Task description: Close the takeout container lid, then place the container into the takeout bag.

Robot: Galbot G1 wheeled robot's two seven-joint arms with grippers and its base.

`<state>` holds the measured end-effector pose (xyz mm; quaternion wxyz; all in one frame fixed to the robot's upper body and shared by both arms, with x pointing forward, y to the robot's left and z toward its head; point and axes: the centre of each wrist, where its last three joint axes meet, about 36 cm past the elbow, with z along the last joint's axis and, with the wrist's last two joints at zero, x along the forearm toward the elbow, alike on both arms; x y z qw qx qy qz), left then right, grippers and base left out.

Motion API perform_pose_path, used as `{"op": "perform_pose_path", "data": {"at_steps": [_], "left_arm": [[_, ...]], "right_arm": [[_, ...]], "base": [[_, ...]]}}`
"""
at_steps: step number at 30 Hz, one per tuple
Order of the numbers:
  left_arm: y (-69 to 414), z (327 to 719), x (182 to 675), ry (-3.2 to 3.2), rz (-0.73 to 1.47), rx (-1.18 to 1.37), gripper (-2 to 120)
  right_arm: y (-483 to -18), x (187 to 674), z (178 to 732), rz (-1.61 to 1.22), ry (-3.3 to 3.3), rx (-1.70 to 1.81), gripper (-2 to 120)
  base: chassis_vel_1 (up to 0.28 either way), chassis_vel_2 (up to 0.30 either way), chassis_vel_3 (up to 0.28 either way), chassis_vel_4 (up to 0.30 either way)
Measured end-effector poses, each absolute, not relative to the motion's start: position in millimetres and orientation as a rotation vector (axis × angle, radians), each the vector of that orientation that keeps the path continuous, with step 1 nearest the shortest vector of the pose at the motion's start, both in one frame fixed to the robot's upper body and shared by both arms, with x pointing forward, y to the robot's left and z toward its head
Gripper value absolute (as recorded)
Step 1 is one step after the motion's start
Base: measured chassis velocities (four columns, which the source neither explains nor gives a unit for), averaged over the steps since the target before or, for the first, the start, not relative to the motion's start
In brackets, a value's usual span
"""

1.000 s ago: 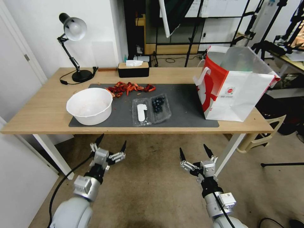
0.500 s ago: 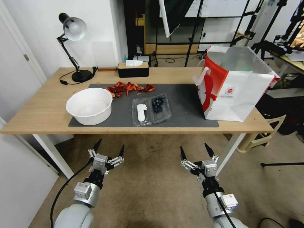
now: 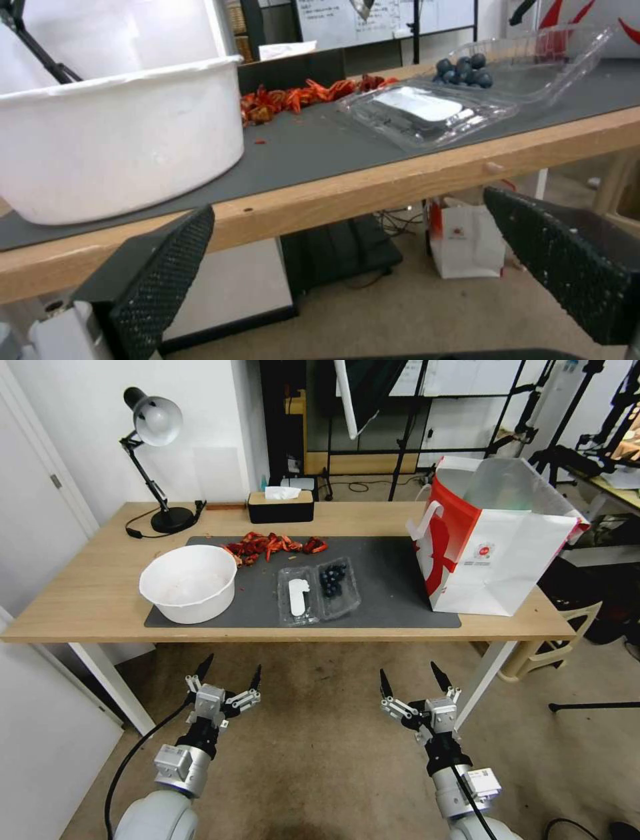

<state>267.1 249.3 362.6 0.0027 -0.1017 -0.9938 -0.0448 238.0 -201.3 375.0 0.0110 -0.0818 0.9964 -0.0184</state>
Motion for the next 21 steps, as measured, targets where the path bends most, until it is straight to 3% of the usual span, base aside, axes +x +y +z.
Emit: {"op": "perform_pose_path", "data": {"at_steps": [3,7,9,11,13,21], "left_arm": [[247,363,268,-3.111,-0.087,-0.300,100],[234,376,276,-3.075,0.164,-0.278,100],[221,392,285,-3.024,0.396,-0.281,100],[219,397,288,-3.012,0.445,-0.284,100],[212,417,295,-2.932,0.646,-0.299,100],[195,463,314,-2.659,1.094,-0.365,100]], "right_arm": [[-201,238,376,-0.056,3.106,-0.255,100],[-202,238,377,-0.053,3.105,-0.253,100],[-202,237,377,-0.050,3.106,-0.252,100],[-202,237,377,-0.049,3.106,-0.252,100],[-200,240,378,-0.041,3.103,-0.257,100],[-200,240,377,-0.039,3.110,-0.261,100]], "base": [[0.000,0.000,0.000,0.000],[0.000,0.000,0.000,0.000],[0.000,0.000,0.000,0.000],[0.000,0.000,0.000,0.000],[0.000,0.000,0.000,0.000],[0.000,0.000,0.000,0.000]]}}
